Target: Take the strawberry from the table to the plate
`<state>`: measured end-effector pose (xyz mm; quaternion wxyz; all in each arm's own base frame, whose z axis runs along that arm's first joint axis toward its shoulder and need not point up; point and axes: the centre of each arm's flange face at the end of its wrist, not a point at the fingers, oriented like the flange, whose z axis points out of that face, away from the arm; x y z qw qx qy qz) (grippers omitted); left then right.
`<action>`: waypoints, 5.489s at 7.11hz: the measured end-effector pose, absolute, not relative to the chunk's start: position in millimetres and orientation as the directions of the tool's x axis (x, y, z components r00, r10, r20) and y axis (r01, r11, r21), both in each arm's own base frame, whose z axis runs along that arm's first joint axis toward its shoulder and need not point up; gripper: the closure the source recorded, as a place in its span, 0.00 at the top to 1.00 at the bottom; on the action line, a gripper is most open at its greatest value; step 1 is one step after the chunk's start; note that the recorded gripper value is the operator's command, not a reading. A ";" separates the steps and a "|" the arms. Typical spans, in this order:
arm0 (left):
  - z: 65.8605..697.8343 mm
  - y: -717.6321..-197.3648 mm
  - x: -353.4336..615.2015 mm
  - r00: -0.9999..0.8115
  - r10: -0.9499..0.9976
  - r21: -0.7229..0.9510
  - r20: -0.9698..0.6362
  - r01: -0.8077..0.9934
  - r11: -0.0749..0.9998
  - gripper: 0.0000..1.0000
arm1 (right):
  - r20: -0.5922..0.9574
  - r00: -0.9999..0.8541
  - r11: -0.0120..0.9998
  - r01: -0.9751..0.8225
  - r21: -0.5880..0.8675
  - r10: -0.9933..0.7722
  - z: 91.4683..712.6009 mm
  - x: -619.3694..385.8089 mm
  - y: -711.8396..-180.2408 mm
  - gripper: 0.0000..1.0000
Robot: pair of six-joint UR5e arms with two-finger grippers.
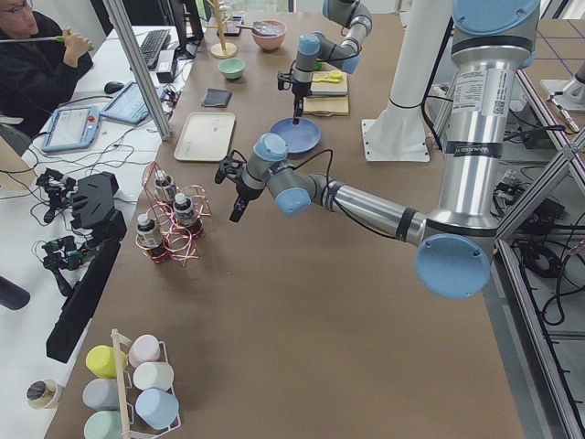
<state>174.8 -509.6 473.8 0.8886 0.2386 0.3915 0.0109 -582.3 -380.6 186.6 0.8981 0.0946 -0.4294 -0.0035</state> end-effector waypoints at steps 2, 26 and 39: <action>504.2 -495.0 147.7 0.700 0.254 0.459 -0.668 0.118 0.880 0.98 | 0.754 0.651 0.981 -0.074 0.179 -0.089 185.3 -608.1 -362.0 0.00; 613.5 -499.8 -57.7 0.756 0.298 0.352 -0.582 -0.096 0.931 0.98 | 0.653 0.756 0.999 0.026 0.030 -0.040 577.6 35.8 -497.0 1.00; 612.9 -503.7 -55.8 0.754 0.299 0.352 -0.585 -0.096 0.931 0.98 | 0.660 0.751 1.000 0.009 0.012 -0.015 602.8 63.0 -474.8 1.00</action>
